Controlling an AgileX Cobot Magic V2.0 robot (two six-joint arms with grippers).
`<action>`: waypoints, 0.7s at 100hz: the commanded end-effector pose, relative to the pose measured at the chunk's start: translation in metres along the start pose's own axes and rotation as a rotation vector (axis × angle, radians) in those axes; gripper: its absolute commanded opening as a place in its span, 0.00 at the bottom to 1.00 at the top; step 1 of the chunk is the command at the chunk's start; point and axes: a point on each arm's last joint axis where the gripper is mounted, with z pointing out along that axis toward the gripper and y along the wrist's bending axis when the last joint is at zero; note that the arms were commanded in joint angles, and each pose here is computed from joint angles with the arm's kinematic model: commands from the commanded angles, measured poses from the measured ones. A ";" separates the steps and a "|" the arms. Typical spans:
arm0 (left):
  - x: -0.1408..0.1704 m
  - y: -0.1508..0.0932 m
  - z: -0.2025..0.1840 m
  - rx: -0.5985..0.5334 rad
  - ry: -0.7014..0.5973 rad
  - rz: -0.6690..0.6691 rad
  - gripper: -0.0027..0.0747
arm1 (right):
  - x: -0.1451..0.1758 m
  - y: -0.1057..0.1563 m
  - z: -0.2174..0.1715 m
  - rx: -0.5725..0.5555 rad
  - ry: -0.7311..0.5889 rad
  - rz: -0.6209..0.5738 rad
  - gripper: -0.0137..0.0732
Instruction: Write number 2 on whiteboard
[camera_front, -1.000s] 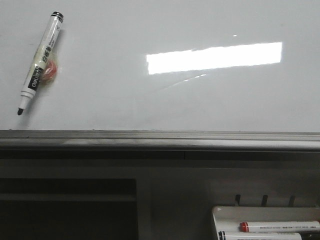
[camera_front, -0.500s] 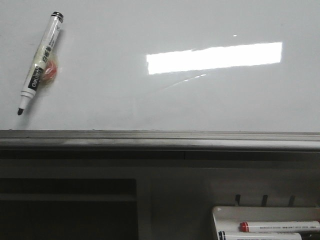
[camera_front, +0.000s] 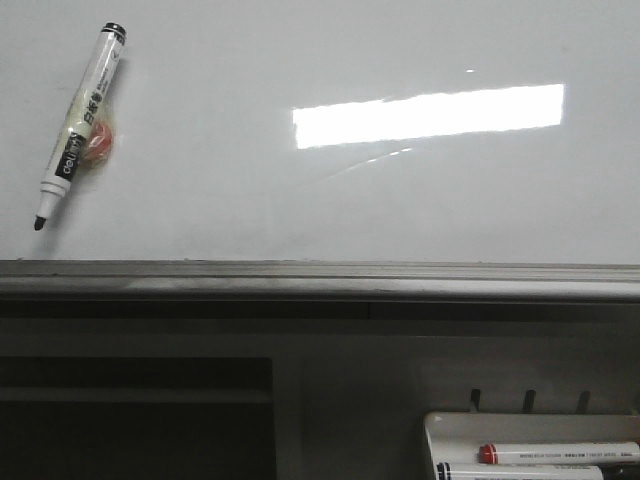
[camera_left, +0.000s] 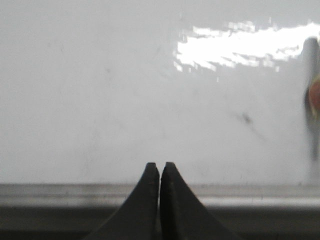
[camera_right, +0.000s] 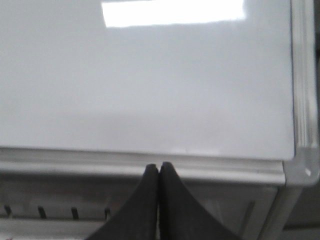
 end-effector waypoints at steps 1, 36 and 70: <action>-0.016 0.002 -0.003 -0.019 -0.214 -0.064 0.01 | -0.012 -0.001 -0.002 0.020 -0.209 0.000 0.10; -0.014 0.001 -0.003 -0.029 -0.198 0.097 0.01 | -0.029 -0.002 -0.007 0.032 -0.403 -0.001 0.10; -0.021 0.000 -0.005 -0.032 -0.269 0.210 0.01 | -0.021 -0.002 -0.004 0.026 -0.306 -0.001 0.10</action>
